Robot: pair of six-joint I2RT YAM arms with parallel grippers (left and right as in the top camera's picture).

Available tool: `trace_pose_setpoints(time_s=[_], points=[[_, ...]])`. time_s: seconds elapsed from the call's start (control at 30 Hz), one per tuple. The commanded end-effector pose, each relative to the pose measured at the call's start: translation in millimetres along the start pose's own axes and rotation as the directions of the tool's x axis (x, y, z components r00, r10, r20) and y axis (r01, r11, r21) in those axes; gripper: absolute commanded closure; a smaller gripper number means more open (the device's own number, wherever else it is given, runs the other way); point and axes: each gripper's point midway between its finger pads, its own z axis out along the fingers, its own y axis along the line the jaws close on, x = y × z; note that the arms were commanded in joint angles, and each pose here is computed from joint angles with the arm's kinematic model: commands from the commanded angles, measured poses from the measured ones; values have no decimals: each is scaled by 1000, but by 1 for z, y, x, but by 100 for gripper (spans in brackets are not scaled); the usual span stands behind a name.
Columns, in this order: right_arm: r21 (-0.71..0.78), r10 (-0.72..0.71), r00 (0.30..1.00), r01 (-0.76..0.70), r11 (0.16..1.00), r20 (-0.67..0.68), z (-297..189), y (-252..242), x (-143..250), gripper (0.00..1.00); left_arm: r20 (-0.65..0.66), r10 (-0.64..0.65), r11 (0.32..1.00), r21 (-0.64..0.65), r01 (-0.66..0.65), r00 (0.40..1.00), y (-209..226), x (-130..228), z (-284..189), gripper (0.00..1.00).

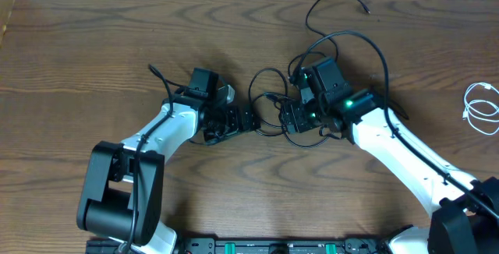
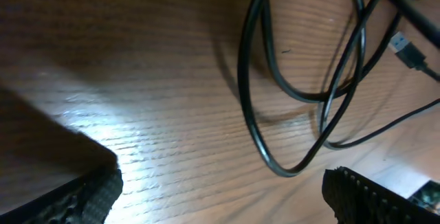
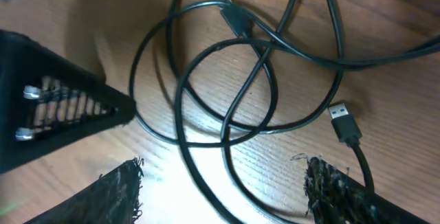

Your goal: Untangle cables

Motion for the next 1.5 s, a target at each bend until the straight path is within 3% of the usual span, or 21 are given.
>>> trace_pose_setpoints(time_s=[0.0, 0.17, 0.33, 0.57, 0.63, 0.83, 1.0, 1.2, 1.47], points=[[8, -19, 1000, 19, 1000, -5, 11, -3, 10, 26, -49, -89, 994, -67, 86, 995, 23, 11, 18, 1], [4, -22, 1000, 22, 1000, 15, 21, -7, 15, 36, -54, -81, 995, -68, 77, 995, 21, 13, 19, 1], [4, -22, 1000, 22, 1000, 15, 22, -7, 17, 64, -41, -52, 991, -126, 46, 998, 24, 15, 23, 1], [6, -19, 1000, 19, 1000, 0, 22, -8, 21, 84, 11, -36, 963, -267, 38, 999, 33, 16, 29, 1], [7, -19, 1000, 19, 1000, -1, 22, -8, 21, 99, 44, -40, 946, -319, 52, 998, 38, 15, 29, 0], [-11, -18, 1000, 18, 1000, 22, 15, -5, 14, 99, 101, -11, 909, -414, 52, 995, 47, 11, 27, 1], [-107, -23, 988, 40, 993, 153, -25, 14, -15, 99, 115, 3, 884, -465, 51, 993, 57, 12, 25, 1], [-147, -32, 916, 98, 984, 399, -103, 29, -50, 99, 118, 3, 861, -505, 57, 993, 72, 19, 25, 1], [-142, -41, 803, 154, 978, 595, -185, 38, -57, 99, 123, -2, 862, -503, 64, 992, 74, 20, 27, 1]])
